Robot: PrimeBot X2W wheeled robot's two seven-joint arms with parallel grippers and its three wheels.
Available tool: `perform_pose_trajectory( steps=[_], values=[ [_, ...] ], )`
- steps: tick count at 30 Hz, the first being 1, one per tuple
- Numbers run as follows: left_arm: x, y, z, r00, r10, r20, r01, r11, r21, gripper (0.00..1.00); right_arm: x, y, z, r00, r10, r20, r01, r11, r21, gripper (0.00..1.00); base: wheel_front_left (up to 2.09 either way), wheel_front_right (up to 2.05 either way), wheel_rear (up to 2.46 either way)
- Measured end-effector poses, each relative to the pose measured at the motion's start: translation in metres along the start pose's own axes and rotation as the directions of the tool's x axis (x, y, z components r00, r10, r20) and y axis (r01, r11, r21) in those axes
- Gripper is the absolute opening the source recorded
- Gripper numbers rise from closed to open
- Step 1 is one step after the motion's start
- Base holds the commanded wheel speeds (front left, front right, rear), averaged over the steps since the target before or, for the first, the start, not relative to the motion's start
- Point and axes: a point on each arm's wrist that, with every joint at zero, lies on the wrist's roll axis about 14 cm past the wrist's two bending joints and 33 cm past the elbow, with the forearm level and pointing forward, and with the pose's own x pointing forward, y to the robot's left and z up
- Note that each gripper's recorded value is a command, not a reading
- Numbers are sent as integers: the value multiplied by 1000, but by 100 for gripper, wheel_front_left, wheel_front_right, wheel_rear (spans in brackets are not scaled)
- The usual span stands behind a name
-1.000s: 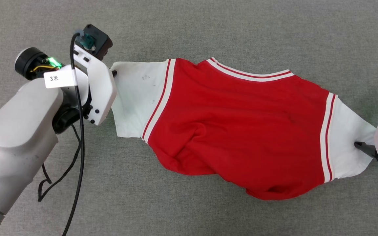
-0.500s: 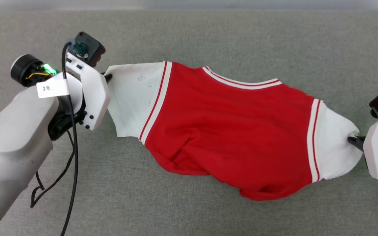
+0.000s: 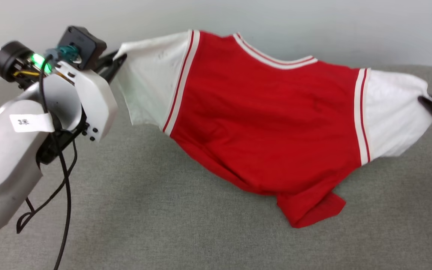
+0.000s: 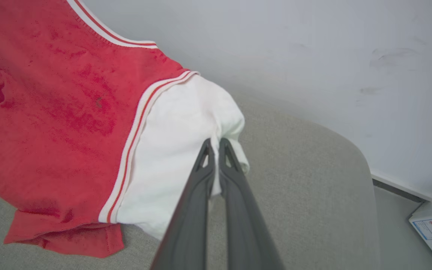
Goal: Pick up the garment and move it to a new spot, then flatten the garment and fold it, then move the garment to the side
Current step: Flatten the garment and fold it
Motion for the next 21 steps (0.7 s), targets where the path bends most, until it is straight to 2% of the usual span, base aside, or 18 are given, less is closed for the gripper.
perform_pose_trajectory(
  steps=[5,11,15,21],
  values=[
    [-26,7,63,983,45,180,-56,997,58,0,-21,-3,65,974,-27,223,33,999,-25,0,0,0,0],
    [-51,11,132,927,67,369,-110,989,97,0,-44,-6,135,895,-51,444,70,997,-25,0,0,0,0],
    [-55,19,157,896,84,435,-138,986,95,0,-47,-4,163,857,-55,513,85,996,-35,0,0,0,0],
    [-35,30,173,875,89,476,-144,986,81,0,-29,-2,189,835,-50,548,96,994,-56,0,0,0,0]
  ],
)
